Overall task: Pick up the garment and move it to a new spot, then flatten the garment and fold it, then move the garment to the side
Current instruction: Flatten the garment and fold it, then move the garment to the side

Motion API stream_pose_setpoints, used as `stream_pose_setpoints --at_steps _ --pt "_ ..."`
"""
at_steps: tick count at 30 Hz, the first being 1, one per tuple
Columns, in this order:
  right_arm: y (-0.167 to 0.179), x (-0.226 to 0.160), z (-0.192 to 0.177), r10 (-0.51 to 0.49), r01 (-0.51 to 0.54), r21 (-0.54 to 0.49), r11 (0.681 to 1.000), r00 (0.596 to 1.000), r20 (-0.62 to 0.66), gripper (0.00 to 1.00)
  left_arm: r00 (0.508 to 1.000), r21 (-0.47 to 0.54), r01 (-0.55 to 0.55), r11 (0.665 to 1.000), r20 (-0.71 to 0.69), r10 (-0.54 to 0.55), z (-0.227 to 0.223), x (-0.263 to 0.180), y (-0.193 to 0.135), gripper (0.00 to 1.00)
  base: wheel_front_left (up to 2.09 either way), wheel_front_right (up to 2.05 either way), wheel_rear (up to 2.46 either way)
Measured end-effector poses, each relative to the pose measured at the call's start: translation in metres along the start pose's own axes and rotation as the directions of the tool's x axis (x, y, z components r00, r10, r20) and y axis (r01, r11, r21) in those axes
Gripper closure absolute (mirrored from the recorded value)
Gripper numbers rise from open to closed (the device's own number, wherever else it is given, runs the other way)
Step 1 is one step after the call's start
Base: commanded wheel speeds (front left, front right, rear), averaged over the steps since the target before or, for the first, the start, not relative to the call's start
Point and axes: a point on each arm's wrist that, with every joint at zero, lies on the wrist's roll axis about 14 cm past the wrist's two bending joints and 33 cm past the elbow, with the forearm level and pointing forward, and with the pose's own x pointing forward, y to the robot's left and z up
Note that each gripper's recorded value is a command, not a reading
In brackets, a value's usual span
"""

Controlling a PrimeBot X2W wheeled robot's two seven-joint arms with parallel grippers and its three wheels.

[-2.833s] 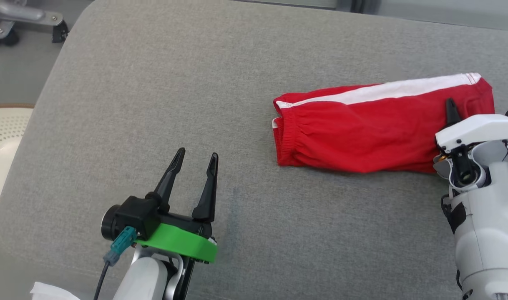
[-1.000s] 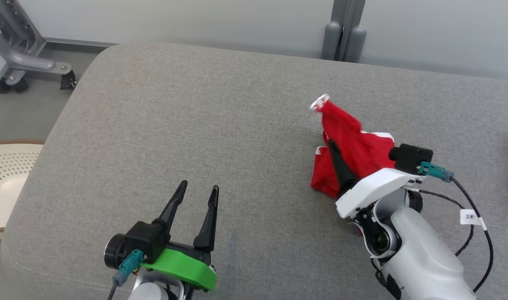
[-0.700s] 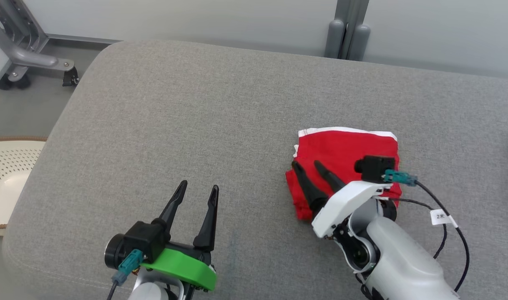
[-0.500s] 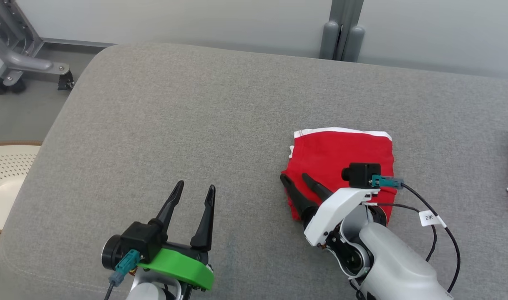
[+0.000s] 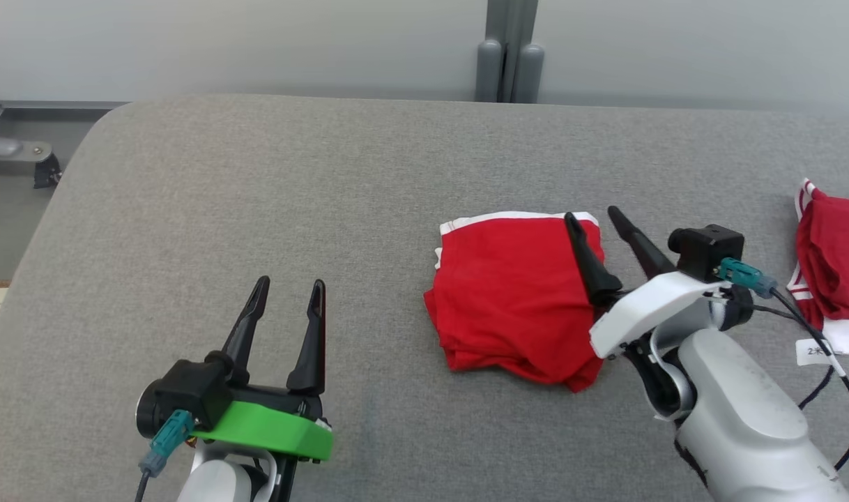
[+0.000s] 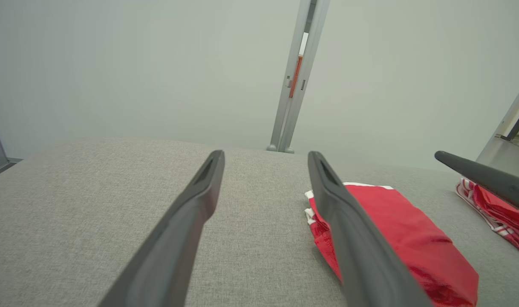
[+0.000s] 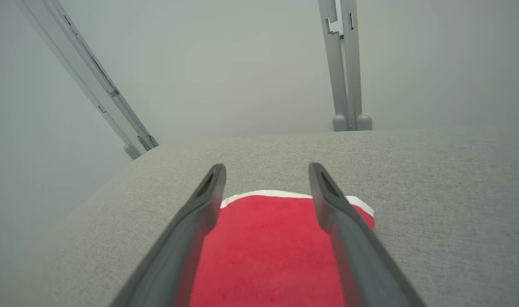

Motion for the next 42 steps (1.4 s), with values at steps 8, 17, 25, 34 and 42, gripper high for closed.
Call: stream_pose_setpoints --at_steps 8,17,25,34,42 --pt "-0.044 -0.035 0.043 -0.093 0.128 -0.234 0.964 0.983 0.155 0.0 0.999 0.002 0.04 0.999 0.03 -0.04 0.007 0.019 -0.011 0.0 0.0 0.0 0.0" --pt "-0.064 -0.072 0.041 -0.214 0.261 -0.233 0.937 0.954 0.209 0.0 0.998 0.001 0.062 0.998 0.0 -0.062 -0.006 0.027 -0.017 0.0 0.0 0.0 0.0" --pt "-0.065 -0.082 0.04 -0.243 0.293 -0.235 0.927 0.945 0.221 0.0 0.997 0.008 0.068 0.998 -0.03 -0.068 -0.016 0.026 -0.017 0.0 0.0 0.0 0.0" --pt "-0.065 -0.079 0.032 -0.247 0.29 -0.221 0.931 0.948 0.202 0.0 0.997 0.006 0.072 0.997 -0.041 -0.072 -0.02 0.026 -0.017 0.0 0.0 0.0 0.0" --pt "-0.066 -0.062 -0.015 -0.252 0.254 -0.177 0.951 0.967 0.037 0.0 0.995 0.003 0.079 0.997 -0.059 -0.078 -0.027 0.03 -0.017 0.0 0.0 0.0 0.0"
